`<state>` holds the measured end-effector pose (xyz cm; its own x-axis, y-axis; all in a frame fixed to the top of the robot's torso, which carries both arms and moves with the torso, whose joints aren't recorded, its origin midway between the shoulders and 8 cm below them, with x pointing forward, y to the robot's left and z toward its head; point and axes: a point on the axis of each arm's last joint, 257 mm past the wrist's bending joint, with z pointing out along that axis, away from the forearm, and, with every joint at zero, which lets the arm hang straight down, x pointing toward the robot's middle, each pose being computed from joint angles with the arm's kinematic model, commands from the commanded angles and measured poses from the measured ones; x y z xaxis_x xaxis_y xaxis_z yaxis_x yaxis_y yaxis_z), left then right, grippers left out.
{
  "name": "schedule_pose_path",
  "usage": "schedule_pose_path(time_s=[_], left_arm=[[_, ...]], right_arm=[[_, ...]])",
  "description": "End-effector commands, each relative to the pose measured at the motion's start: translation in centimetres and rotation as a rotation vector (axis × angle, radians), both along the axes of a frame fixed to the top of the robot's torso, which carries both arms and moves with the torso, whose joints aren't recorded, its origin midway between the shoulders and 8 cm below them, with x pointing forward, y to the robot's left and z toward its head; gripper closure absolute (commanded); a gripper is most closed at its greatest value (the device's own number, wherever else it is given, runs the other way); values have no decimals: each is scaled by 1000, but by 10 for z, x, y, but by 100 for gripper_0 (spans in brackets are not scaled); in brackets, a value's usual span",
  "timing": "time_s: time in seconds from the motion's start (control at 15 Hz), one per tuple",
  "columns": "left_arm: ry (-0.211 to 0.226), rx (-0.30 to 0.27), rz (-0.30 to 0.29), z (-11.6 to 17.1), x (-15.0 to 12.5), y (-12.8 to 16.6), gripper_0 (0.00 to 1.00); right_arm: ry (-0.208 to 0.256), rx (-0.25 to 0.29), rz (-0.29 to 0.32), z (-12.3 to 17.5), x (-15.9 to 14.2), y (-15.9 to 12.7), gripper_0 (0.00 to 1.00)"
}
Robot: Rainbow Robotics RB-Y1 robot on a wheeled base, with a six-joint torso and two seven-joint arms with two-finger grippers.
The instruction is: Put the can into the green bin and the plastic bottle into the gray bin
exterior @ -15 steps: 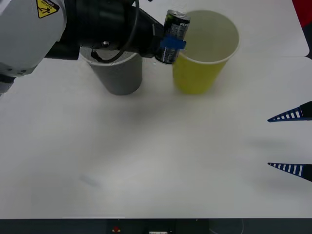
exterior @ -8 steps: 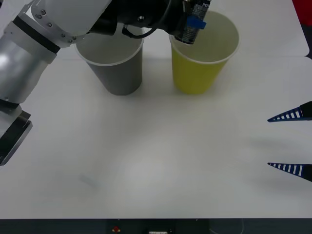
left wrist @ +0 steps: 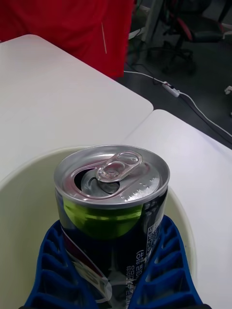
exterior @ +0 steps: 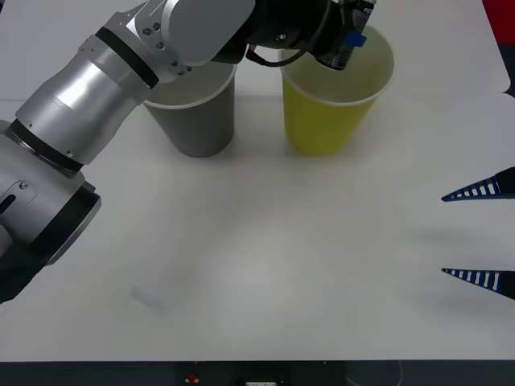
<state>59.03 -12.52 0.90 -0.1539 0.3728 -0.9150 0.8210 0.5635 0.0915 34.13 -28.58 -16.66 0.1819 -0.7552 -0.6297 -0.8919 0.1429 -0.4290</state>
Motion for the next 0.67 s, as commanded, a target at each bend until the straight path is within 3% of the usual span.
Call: schedule_pose_path(time_s=[0.07, 0.13, 0.2, 0.47, 0.67], left_arm=[[-1, 6, -3, -3, -1, -1, 91], [-2, 6, -4, -3, -1, -2, 29], [-5, 5, -3, -2, -1, -2, 0], [-23, 14, -15, -1, -2, -5, 0], [-74, 47, -49, 1, -3, 1, 0]], right_arm=[[0, 0, 0, 0, 0, 0, 0], [0, 0, 0, 0, 0, 0, 0], [0, 0, 0, 0, 0, 0, 0], [0, 0, 0, 0, 0, 0, 0], [0, 0, 0, 0, 0, 0, 0]])
